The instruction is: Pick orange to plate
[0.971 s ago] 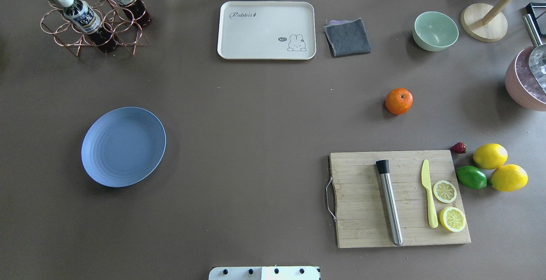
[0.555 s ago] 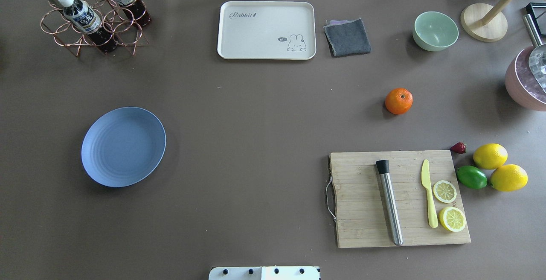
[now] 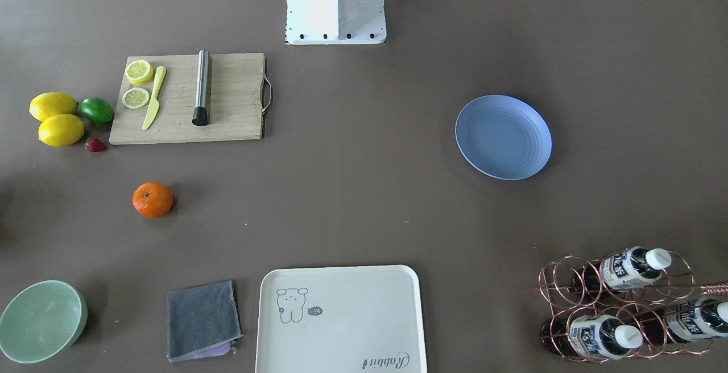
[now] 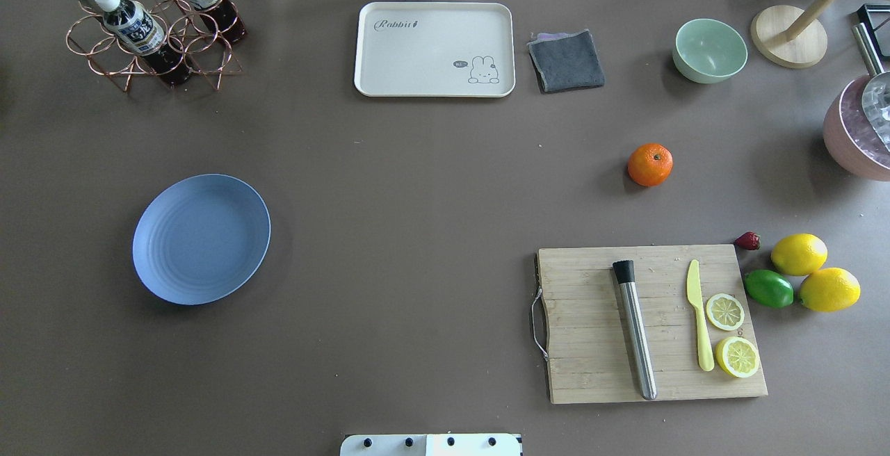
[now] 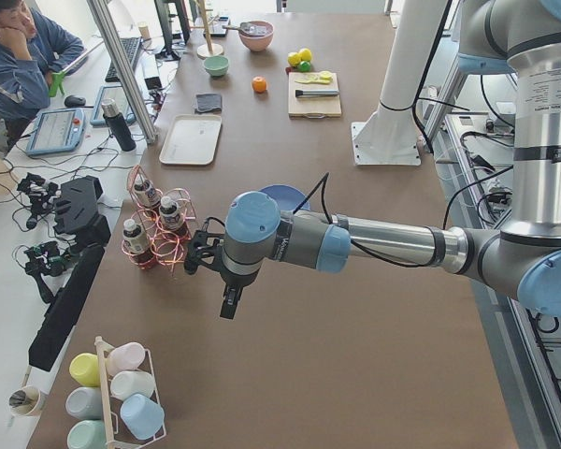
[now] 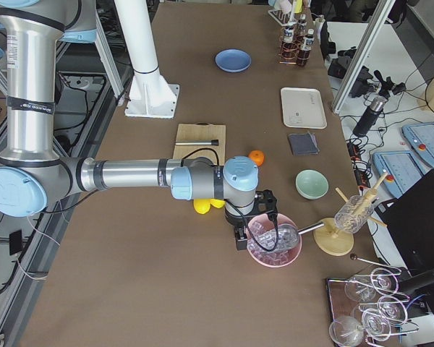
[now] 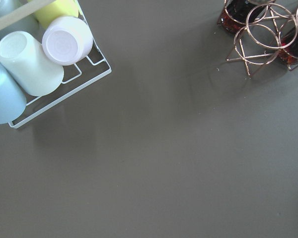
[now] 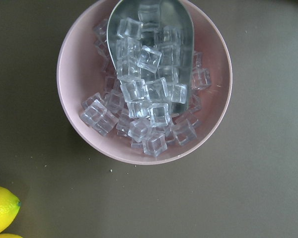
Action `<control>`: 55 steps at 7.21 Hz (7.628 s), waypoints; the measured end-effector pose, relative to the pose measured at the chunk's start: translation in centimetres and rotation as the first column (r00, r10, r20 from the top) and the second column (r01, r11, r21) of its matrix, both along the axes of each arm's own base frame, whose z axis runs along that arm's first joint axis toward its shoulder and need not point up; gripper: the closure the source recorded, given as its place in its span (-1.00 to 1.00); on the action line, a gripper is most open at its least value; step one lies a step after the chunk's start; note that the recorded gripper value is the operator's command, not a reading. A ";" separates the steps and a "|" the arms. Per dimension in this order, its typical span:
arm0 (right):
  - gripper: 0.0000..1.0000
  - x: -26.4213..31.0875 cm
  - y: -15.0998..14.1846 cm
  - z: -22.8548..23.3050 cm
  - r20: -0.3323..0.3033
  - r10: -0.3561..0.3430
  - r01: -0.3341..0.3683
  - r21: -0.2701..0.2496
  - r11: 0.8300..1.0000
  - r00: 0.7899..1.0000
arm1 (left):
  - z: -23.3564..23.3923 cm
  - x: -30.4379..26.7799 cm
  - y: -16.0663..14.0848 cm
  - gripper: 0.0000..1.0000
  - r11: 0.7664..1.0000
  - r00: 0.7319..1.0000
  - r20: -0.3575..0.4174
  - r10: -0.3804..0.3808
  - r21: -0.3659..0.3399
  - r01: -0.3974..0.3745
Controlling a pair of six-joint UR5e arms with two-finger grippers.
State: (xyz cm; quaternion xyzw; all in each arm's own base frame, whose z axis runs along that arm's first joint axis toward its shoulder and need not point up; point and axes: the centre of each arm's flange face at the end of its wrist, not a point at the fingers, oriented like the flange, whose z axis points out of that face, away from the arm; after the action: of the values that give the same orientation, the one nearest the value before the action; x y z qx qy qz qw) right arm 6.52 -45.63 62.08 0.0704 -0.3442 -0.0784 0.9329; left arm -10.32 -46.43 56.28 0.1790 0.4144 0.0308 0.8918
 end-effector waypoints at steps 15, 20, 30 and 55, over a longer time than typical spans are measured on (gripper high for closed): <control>-1.00 -19.6 -4.4 -11.6 0.083 0.203 -0.195 -0.087 0.977 0.976 | -1.2 40.5 4.1 0.41 0.976 0.979 -0.199 -0.039 -0.218 -0.005; -1.00 -19.7 -4.6 -11.9 0.086 0.202 -0.195 -0.083 0.977 0.976 | -2.7 40.8 4.0 1.00 0.979 0.972 -0.236 -0.014 -0.199 -0.035; -1.00 -20.2 -4.8 -11.9 0.085 0.196 -0.189 -0.081 0.979 0.977 | -25.0 62.1 -1.8 1.00 0.953 0.915 -0.375 -0.149 -0.300 0.032; -0.90 -44.1 -9.6 -16.1 0.025 0.062 -0.059 -0.092 0.994 0.998 | 7.8 5.2 -2.1 -0.96 0.945 0.974 -0.054 0.219 -0.235 -0.226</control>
State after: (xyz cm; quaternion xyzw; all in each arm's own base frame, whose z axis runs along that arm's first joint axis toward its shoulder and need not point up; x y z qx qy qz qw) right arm -37.56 -55.24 45.99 0.0394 -0.3581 -0.0335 0.9323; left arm -5.13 -48.57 64.05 0.0226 0.4449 0.0785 0.8919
